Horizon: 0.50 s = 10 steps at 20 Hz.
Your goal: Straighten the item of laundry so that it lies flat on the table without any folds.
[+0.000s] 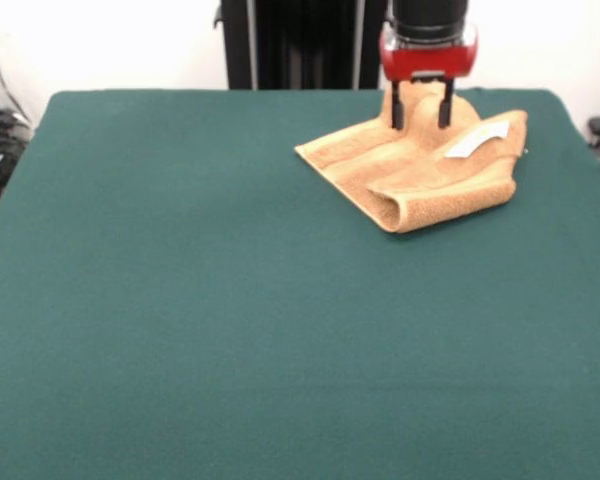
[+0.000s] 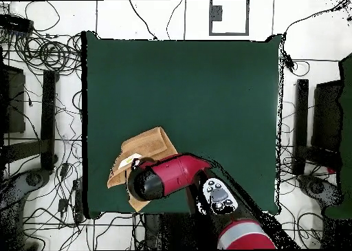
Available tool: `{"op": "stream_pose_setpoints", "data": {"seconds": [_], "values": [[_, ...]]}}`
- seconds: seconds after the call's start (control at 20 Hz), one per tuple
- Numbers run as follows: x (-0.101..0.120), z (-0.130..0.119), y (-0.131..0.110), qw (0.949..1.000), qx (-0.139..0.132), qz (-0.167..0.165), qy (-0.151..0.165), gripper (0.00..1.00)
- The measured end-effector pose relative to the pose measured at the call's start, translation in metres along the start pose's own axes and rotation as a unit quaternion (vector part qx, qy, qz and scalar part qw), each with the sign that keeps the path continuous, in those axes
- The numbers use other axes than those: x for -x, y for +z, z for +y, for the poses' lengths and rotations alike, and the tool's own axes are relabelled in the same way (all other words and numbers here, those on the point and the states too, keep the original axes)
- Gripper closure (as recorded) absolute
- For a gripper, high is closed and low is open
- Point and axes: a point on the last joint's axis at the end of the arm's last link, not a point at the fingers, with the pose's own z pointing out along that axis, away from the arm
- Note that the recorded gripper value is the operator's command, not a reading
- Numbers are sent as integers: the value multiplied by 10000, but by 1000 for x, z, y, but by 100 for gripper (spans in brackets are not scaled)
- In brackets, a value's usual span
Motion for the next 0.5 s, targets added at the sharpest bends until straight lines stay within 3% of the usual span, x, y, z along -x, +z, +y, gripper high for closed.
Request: {"op": "stream_pose_setpoints", "data": {"seconds": [0.2, 0.5], "values": [[-5, -3, 7, 9996, -120, 266, 6, 0], [-4, -5, 12, 9995, -132, 265, -56, 0]]}}
